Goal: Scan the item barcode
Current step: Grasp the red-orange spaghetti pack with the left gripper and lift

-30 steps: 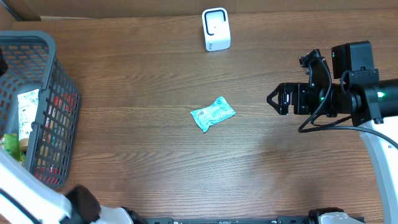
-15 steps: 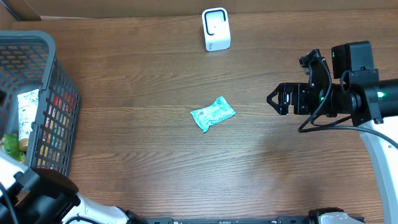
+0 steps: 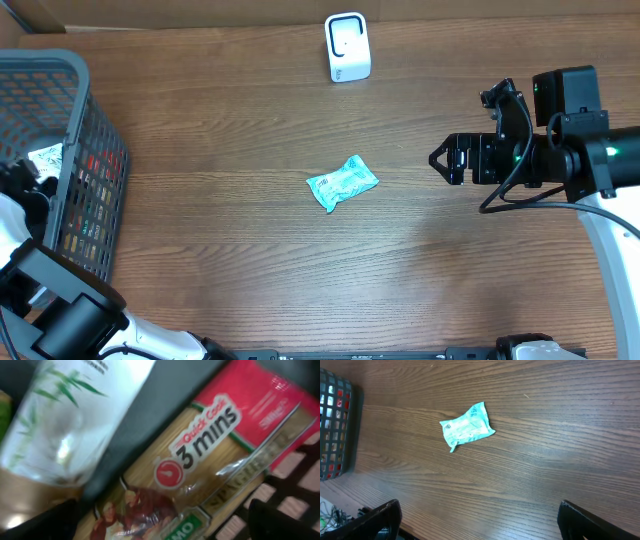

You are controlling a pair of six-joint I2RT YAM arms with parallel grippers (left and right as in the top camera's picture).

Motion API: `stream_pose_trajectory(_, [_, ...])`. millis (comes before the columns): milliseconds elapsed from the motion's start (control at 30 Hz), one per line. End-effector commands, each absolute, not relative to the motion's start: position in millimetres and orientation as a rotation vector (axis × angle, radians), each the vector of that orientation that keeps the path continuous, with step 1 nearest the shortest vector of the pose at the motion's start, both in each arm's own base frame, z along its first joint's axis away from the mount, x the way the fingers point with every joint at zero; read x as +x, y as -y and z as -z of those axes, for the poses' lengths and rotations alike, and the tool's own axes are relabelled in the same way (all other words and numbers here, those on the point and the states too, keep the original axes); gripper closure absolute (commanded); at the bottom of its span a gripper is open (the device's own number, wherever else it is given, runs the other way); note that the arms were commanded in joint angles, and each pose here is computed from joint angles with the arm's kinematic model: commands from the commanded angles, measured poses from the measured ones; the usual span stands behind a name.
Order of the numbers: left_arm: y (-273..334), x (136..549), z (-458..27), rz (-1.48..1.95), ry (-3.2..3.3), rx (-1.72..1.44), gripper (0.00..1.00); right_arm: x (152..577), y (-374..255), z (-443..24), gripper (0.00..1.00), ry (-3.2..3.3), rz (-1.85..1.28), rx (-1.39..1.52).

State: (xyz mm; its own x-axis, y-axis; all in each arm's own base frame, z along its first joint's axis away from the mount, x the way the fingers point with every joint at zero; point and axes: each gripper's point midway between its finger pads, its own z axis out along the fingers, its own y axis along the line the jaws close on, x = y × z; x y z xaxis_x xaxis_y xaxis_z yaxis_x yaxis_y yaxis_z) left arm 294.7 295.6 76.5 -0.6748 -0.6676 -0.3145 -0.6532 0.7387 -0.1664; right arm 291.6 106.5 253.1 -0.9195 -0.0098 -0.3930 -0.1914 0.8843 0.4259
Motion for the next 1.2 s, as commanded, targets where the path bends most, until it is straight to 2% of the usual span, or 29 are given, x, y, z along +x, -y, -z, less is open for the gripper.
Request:
stream_pose_trajectory(0, [-292.9, 293.8, -61.1, 0.038, -2.625, -0.92, 0.0, 296.4, -110.0, -258.8, 0.0, -2.643, -0.666, -0.175])
stream_pose_trajectory(200, [-290.1, 297.2, -41.9, 0.05, -2.675, -0.849, 0.0, 297.1, -110.1, -259.2, 0.0, -2.64, -0.666, -0.176])
stream_pose_trajectory(400, [-274.3, 286.7, 3.6, 0.164, -2.787, -0.9, 0.0, 300.4, -110.6, -261.0, 0.0, -2.623, -0.665, -0.18])
stream_pose_trajectory(433, [-272.1, 284.8, 10.1, 0.181, -2.802, -0.907, 0.02, 300.4, -110.6, -261.0, 0.0, -2.623, -0.665, -0.18])
stream_pose_trajectory(500, [-269.7, 282.8, 17.6, 0.199, -2.818, -0.917, 0.16, 300.3, -110.5, -260.9, 0.0, -2.624, -0.665, -0.179])
stream_pose_trajectory(567, [-268.7, 281.9, 20.1, 0.206, -2.824, -0.92, 0.44, 300.3, -110.6, -260.9, 0.0, -2.624, -0.666, -0.179])
stream_pose_trajectory(633, [-270.0, 283.0, 18.6, 0.202, -2.82, -0.919, 0.78, 300.4, -110.6, -261.0, 0.0, -2.623, -0.666, -0.179])
stream_pose_trajectory(700, [-273.1, 285.8, 13.4, 0.198, -2.807, -0.937, 0.96, 300.7, -110.6, -261.2, 0.0, -2.622, -0.666, -0.178])
stream_pose_trajectory(933, [-296.5, 306.6, -46.4, 0.177, -2.746, -1.023, 0.96, 301.0, -110.7, -261.3, 0.0, -2.621, -0.666, -0.176])
stream_pose_trajectory(1167, [-320.2, 341.4, -173.1, 0.101, -2.573, -1.011, 0.96, 300.9, -114.1, -263.5, 0.0, -2.611, -0.696, -0.184])
